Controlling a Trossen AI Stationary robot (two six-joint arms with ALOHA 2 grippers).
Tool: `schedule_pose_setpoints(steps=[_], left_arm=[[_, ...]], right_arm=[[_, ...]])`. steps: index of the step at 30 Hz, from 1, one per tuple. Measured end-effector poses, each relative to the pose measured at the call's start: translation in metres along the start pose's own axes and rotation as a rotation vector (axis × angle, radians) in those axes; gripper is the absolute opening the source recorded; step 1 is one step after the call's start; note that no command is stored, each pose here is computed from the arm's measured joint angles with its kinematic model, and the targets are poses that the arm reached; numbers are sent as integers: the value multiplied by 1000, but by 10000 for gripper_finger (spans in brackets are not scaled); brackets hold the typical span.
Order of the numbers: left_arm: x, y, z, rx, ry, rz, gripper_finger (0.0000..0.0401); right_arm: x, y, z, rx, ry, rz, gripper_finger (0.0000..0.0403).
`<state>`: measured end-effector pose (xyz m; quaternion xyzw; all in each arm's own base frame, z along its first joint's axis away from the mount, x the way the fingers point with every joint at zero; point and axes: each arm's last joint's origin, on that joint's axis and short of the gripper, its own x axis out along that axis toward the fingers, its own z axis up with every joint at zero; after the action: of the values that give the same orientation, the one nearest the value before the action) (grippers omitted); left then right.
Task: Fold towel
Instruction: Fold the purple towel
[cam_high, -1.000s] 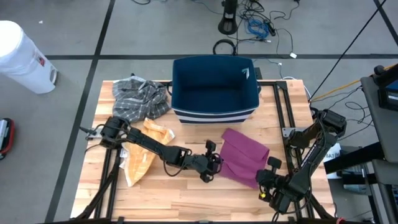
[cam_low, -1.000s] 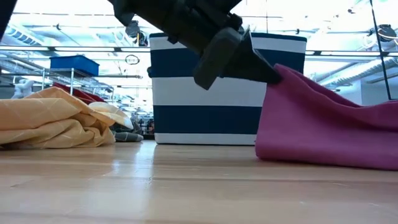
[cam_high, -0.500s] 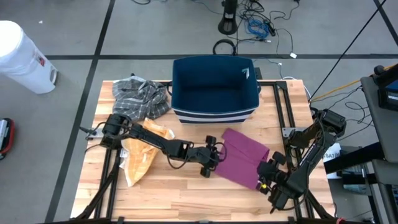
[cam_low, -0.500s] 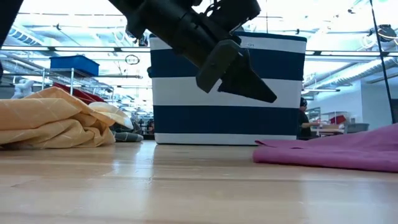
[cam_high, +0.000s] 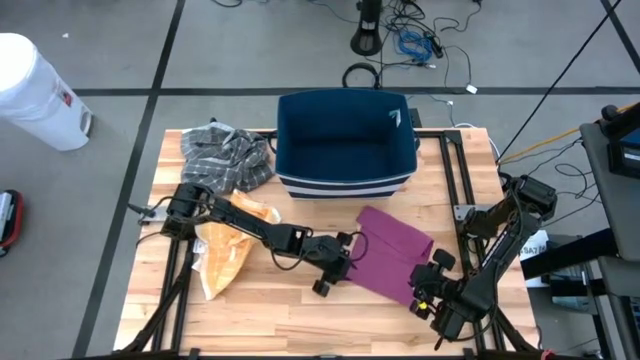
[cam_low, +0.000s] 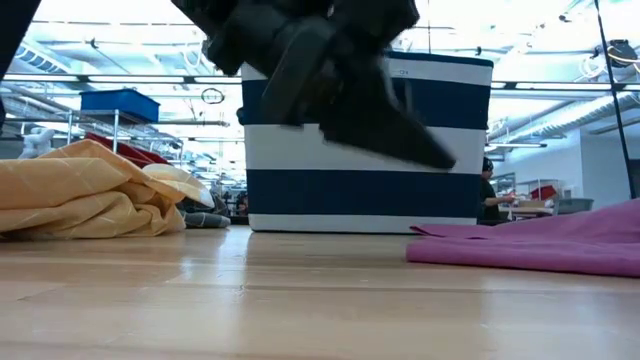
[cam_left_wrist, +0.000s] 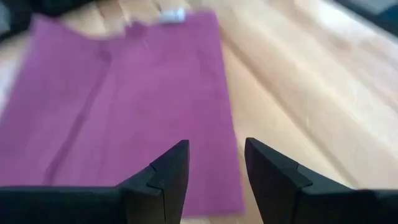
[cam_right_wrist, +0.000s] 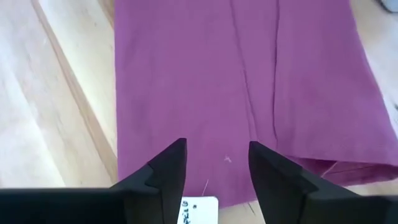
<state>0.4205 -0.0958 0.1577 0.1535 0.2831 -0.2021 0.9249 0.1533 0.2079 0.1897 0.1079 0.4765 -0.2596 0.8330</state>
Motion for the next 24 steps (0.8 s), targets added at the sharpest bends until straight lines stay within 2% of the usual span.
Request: schedule_pose_setpoints(steps=[9, 17, 24], left_arm=[[19, 2, -20, -20, 10, -65, 163], [20, 15, -24, -25, -47, -139, 163], [18, 23, -29, -56, -39, -161, 163]], right_arm=[[9, 7, 8, 11, -26, 24, 155], [15, 6, 17, 17, -42, -1, 155], [19, 4, 24, 33, -47, -16, 155]])
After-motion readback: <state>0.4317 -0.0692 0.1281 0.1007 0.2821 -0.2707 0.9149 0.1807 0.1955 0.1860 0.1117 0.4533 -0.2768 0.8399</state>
